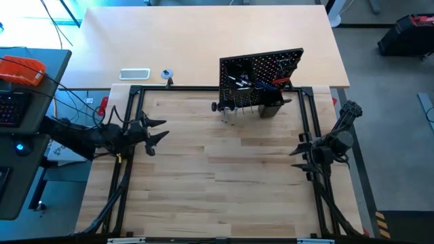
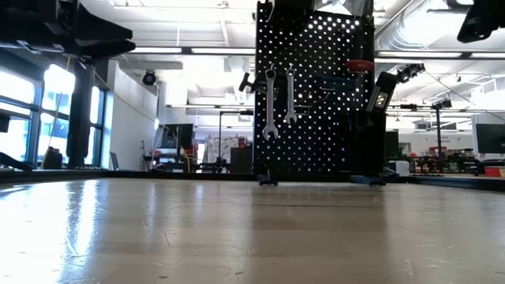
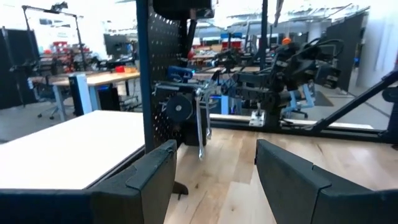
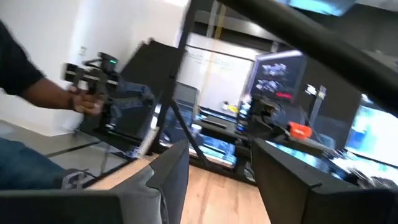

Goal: Hang tools onto peg board
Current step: Return to Home Position

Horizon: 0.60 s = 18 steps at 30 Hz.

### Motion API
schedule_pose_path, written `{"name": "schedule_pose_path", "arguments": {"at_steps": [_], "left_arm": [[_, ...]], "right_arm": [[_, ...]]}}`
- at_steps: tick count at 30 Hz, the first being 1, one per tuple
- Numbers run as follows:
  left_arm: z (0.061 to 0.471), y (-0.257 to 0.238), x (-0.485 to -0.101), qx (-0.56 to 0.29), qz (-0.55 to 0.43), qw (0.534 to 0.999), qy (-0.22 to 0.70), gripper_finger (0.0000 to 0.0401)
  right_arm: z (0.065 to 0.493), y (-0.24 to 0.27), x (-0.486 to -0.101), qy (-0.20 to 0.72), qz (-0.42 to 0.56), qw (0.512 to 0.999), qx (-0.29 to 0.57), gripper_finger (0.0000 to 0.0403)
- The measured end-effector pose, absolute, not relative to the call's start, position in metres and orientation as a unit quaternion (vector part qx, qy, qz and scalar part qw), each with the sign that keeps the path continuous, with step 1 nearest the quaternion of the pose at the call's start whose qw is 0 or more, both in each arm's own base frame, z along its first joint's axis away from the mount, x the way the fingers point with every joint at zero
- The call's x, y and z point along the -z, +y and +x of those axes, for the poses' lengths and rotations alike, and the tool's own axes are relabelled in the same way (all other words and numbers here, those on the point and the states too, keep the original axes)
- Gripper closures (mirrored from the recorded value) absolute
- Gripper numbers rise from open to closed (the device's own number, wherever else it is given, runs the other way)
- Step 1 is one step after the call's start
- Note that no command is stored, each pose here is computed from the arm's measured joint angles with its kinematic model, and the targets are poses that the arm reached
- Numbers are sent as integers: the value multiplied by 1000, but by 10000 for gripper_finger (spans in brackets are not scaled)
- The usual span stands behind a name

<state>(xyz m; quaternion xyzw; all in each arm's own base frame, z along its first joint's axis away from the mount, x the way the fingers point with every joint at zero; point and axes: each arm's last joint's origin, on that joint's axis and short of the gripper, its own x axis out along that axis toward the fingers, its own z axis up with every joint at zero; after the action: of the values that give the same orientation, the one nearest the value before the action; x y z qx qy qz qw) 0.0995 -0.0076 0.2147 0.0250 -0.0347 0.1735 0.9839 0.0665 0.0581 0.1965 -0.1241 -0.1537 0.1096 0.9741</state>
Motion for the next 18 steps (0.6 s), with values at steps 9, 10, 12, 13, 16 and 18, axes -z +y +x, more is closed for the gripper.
{"name": "schedule_pose_path", "arguments": {"at_steps": [9,10,12,13,16,18], "left_arm": [[93,-8,-190,-131,65,988,-43,190],[92,-8,-187,-128,67,988,-46,190],[93,-9,-183,-122,72,988,-53,190],[93,-9,-181,-120,74,989,-51,190],[94,-10,-175,-103,76,991,-33,190],[94,-10,-174,-102,67,992,-31,190]], "right_arm": [[68,56,-191,-111,-77,988,-71,236],[69,56,-190,-105,-72,989,-69,236],[69,57,-188,-96,-66,991,-69,236],[69,57,-187,-93,-68,991,-69,236],[69,57,-185,-83,-83,990,-73,236],[70,58,-184,-79,-85,990,-76,236]]}}
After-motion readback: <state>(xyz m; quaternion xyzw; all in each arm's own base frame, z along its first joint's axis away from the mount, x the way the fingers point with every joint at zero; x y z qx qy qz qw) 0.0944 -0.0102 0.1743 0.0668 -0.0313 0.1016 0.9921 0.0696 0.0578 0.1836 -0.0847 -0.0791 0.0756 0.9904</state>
